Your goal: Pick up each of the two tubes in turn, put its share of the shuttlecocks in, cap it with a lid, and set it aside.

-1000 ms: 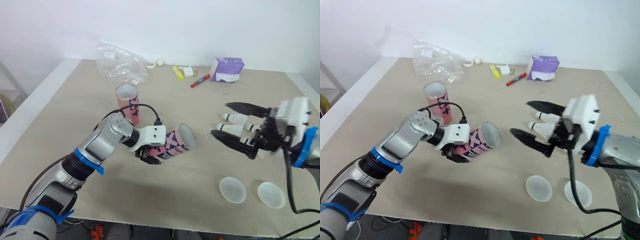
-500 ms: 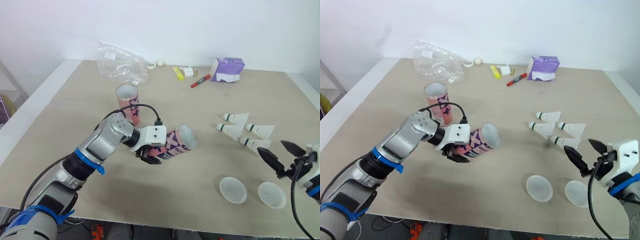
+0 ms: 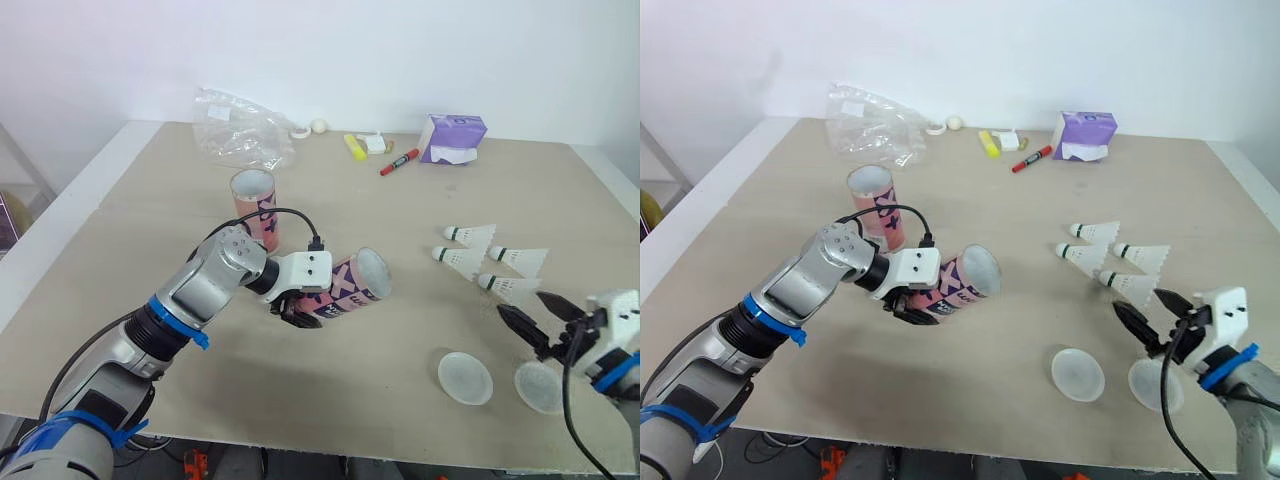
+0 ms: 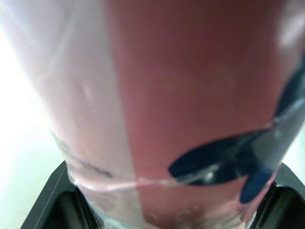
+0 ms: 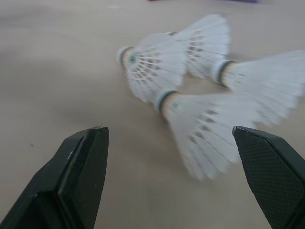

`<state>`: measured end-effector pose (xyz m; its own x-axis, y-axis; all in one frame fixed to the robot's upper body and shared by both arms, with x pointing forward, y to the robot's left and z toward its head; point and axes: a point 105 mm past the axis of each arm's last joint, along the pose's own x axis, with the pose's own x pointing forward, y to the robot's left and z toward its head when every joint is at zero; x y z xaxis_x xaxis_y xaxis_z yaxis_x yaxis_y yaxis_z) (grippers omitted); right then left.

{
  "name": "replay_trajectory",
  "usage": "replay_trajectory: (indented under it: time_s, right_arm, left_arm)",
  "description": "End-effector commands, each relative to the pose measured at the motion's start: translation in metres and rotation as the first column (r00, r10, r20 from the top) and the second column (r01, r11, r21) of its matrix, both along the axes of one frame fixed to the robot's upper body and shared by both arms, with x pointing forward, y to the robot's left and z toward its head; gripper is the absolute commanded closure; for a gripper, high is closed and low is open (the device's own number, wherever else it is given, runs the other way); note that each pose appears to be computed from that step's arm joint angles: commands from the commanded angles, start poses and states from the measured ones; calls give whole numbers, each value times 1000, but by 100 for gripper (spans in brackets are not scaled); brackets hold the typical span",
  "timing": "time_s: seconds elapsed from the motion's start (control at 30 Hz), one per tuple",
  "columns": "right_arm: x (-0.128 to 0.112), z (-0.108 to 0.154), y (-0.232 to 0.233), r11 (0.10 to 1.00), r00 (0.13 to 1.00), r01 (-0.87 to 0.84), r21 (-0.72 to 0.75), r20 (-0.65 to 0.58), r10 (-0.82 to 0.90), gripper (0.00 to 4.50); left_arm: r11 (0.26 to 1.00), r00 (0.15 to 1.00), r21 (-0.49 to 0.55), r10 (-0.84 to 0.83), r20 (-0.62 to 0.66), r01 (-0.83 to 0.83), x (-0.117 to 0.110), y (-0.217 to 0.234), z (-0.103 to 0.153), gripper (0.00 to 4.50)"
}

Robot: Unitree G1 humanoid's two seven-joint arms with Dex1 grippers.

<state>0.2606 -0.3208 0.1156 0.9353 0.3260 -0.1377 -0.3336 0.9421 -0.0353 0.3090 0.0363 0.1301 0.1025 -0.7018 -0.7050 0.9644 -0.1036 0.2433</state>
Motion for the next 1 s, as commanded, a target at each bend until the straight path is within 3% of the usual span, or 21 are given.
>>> replay_trajectory:
  time_s: [0.03, 0.23, 0.27, 0.4, 0.43, 0.5, 0.57, 0.6, 0.63, 0.8, 1.0]
  right_arm:
    - [6, 6, 2, 1000, 1000, -23, 1, 17, 23, 5]
    - [19, 6, 4, 998, 999, -29, 53, 15, 29, 5]
    - [20, 6, 4, 998, 999, -30, 54, 15, 29, 28]
    - [25, 7, 2, 997, 1000, -20, 79, 16, 19, 136]
    - [25, 7, 2, 996, 1000, -18, 82, 13, 17, 208]
    - [26, 5, 2, 996, 1000, -16, 86, 5, 15, 299]
    - [26, 3, 1, 996, 1000, -12, 87, -1, 12, 341]
    - [26, 3, 0, 996, 1000, -10, 87, -2, 10, 398]
    - [26, 2, 0, 996, 1000, -7, 87, -3, 7, 425]
    - [22, 7, -1, 997, 1000, -3, 75, 15, 2, 439]
    - [5, 54, 6, 999, 992, -24, -32, 125, 28, 439]
  left_arm:
    - [1000, 1000, 21, -6, -23, 6, -3, -2, -10, 142]
    - [1000, 1000, 20, 1, -26, 0, -5, -2, -11, 142]
    - [1000, 1000, 19, 2, -26, -1, -5, -2, -11, 142]
    - [1000, 1000, 19, 7, -27, -7, -6, -1, -12, 142]
    - [1000, 1000, 19, 9, -27, -8, -6, -1, -12, 142]
    - [1000, 1000, 19, 10, -27, -10, -6, -1, -12, 142]
    - [1000, 1000, 18, 11, -26, -11, -6, -1, -12, 142]
    - [1000, 1000, 18, 11, -26, -11, -7, -1, -12, 142]
    - [1000, 1000, 19, 11, -26, -10, -6, -1, -12, 142]
    - [1000, 1000, 20, 4, -27, -3, -6, -3, -12, 142]
    - [1000, 1000, 18, -2, -26, 3, -4, -3, -11, 142]
